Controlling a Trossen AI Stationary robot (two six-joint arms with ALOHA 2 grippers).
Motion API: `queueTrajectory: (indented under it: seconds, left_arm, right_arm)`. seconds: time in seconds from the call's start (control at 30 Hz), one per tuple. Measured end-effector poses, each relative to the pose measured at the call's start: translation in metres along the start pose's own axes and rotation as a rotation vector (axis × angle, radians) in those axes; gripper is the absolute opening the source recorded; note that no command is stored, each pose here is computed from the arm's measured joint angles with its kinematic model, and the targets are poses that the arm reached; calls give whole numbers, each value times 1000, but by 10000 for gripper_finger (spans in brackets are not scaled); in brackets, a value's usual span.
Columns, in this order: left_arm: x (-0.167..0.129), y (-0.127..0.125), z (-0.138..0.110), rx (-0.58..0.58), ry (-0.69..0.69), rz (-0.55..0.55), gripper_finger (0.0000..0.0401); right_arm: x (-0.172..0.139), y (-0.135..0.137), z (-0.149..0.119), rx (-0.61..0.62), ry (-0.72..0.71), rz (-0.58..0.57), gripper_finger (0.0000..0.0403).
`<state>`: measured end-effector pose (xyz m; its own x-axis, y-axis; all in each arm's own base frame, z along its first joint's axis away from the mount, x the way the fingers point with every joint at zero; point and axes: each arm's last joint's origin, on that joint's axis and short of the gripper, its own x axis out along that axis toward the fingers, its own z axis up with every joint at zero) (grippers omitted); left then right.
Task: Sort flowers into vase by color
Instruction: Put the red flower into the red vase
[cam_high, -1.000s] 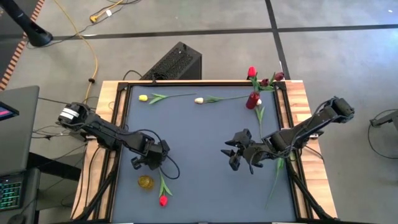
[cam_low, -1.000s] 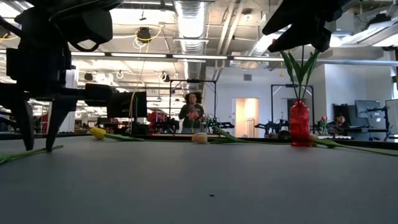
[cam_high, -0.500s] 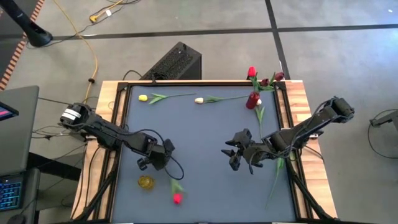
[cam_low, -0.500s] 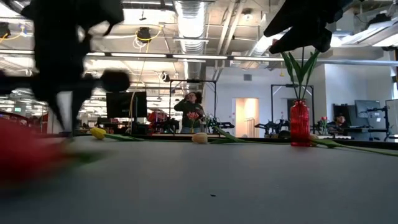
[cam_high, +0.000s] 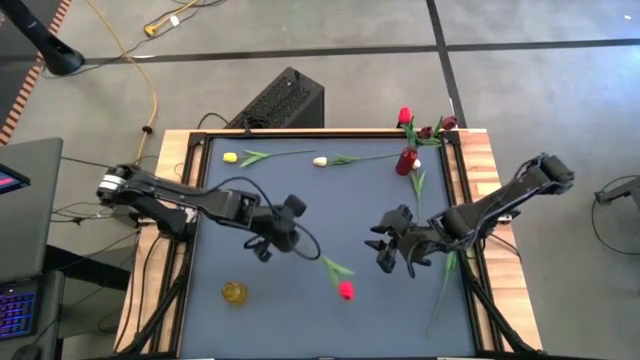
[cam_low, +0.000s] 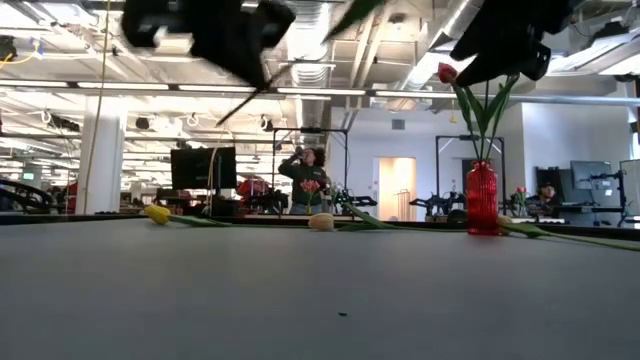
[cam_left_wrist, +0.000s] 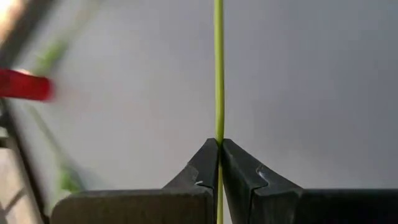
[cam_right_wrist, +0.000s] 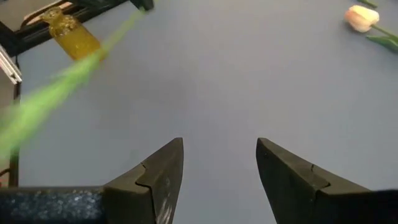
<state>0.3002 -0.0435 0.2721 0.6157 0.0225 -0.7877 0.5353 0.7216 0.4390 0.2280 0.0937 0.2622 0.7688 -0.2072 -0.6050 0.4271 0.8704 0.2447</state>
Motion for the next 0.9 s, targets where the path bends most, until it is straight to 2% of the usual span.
queueTrajectory:
  seconds: [0.13, 0.23, 0.5, 0.63, 0.73, 0.9]
  left_arm:
    - [-22, 22, 14, -31, -102, 57, 0]
    - [-40, 34, 18, -61, -207, 57, 0]
    - [-84, 63, 2, -282, -427, 146, 0]
    - [-87, 73, -3, -409, -539, 124, 0]
    - [-85, 75, -3, -451, -588, 110, 0]
    - [-68, 70, -6, -554, -704, 94, 0]
  right_arm:
    - [-10, -4, 4, 13, -15, 16, 227]
    - [-17, -8, 7, 18, -20, 22, 227]
    - [-24, -12, 11, 32, -48, 23, 227]
    - [-22, -12, 17, 48, -90, 23, 227]
    - [-22, -10, 21, 39, -125, 43, 227]
    - [-23, -3, 35, -2, -239, 114, 227]
